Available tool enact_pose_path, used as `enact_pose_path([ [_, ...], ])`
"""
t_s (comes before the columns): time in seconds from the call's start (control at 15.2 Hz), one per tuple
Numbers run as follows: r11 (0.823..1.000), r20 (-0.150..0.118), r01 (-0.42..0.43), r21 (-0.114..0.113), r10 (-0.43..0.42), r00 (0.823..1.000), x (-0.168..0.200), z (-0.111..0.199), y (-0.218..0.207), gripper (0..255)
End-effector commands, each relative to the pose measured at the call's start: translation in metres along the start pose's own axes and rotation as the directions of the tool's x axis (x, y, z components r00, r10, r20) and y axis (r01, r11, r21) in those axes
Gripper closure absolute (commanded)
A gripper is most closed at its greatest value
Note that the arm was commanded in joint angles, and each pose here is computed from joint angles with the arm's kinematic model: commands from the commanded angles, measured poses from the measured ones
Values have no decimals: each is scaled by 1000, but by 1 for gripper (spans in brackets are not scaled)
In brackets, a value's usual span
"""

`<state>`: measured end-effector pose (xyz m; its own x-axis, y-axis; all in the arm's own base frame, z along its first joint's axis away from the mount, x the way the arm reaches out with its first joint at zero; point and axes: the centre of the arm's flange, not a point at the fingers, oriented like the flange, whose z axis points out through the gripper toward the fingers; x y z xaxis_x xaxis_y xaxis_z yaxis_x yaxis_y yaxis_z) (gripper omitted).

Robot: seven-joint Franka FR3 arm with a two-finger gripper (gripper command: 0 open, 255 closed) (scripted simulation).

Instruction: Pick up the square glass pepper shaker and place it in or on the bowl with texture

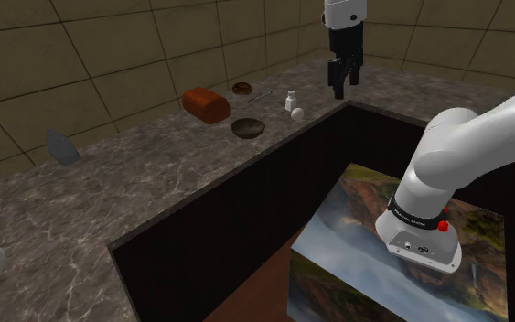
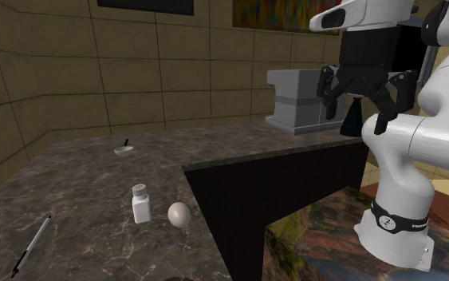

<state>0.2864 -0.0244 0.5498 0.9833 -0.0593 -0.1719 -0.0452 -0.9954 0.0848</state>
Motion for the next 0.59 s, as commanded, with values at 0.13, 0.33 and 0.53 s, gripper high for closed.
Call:
enact_pose_path([
  [0.13, 1000, 3, -4, 5, 4, 1000, 22, 6, 14, 0],
  [0.33, 1000, 7, -11, 12, 10, 1000, 56, 15, 35, 0],
  [0.53, 1000, 11, -17, 19, 17, 1000, 89, 24, 56, 0],
])
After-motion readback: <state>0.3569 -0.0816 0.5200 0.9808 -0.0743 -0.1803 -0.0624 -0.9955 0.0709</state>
